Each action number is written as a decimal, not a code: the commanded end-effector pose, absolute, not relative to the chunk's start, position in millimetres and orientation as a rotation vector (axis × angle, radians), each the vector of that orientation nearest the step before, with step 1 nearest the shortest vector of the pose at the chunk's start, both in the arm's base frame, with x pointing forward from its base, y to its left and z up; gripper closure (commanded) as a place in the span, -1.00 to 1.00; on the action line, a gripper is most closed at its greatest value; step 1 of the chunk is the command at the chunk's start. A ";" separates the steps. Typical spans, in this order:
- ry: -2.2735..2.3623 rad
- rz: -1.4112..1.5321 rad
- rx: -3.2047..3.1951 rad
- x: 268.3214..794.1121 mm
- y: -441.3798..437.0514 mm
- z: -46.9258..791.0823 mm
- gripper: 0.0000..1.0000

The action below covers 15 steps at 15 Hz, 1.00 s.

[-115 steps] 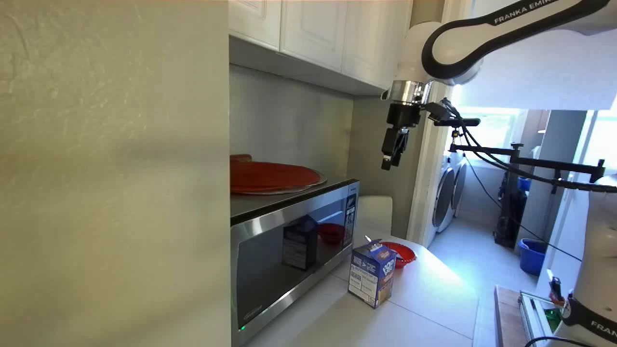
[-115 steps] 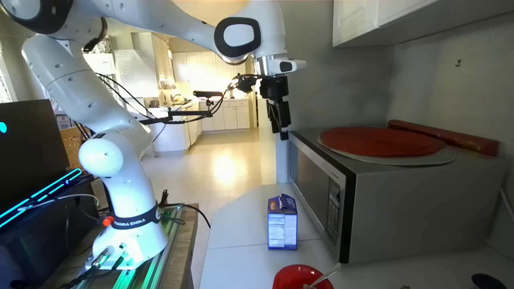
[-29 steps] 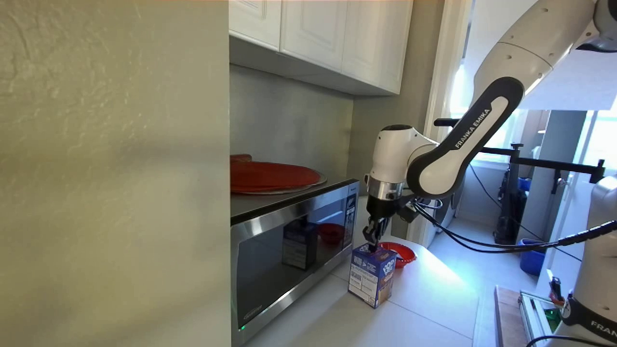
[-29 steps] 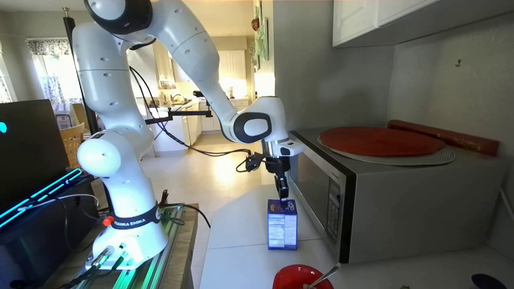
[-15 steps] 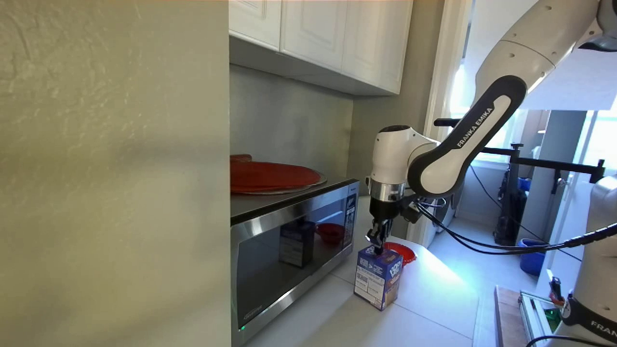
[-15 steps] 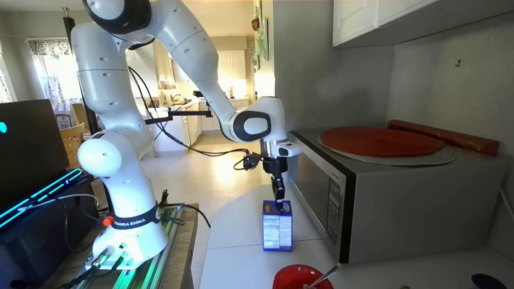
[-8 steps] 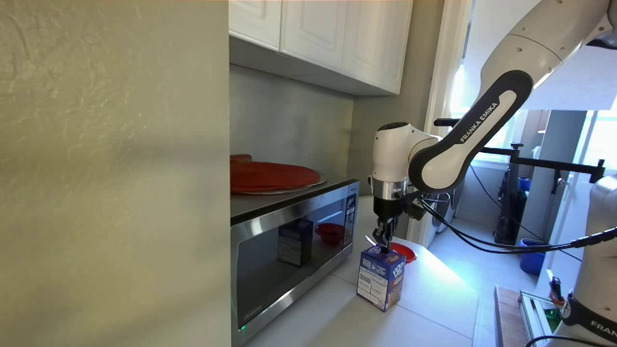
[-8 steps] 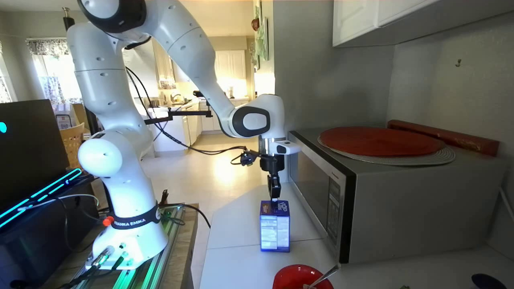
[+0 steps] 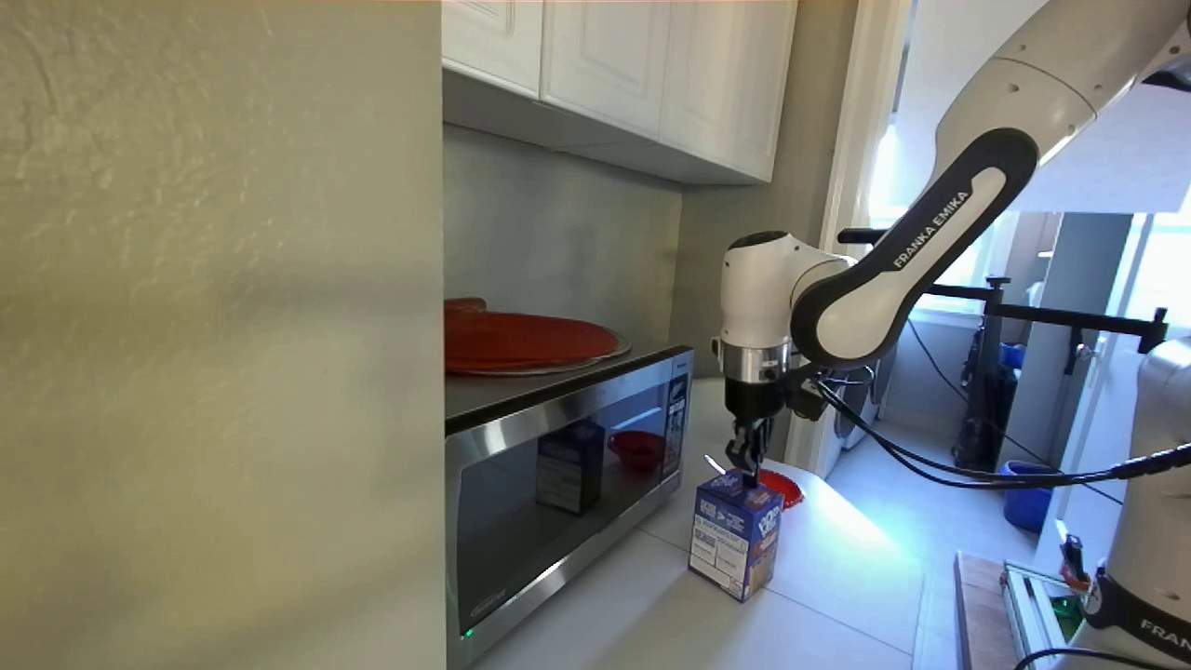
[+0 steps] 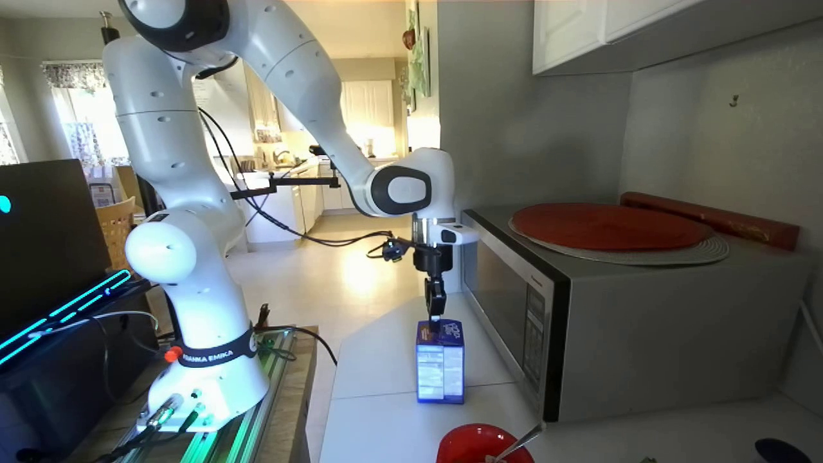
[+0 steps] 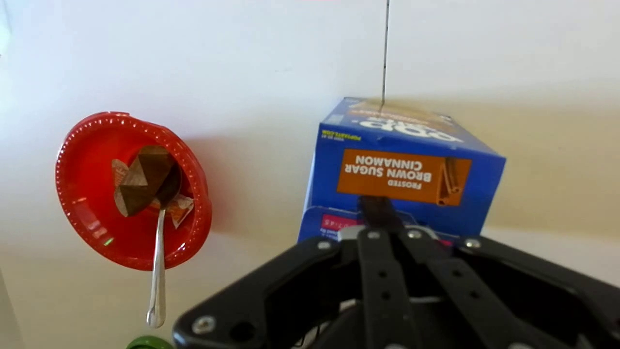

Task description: Close the blue box fully

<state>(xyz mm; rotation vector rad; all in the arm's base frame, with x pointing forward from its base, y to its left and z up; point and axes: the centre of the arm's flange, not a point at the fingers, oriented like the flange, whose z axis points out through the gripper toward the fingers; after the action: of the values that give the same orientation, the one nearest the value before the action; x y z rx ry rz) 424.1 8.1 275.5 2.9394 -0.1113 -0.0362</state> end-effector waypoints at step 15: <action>-0.081 -0.012 2.953 427.0 14.0 250.6 1.00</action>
<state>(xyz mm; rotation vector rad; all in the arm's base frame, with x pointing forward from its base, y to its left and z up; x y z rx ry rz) 422.4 11.9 261.3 2.9518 -0.0915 -0.0357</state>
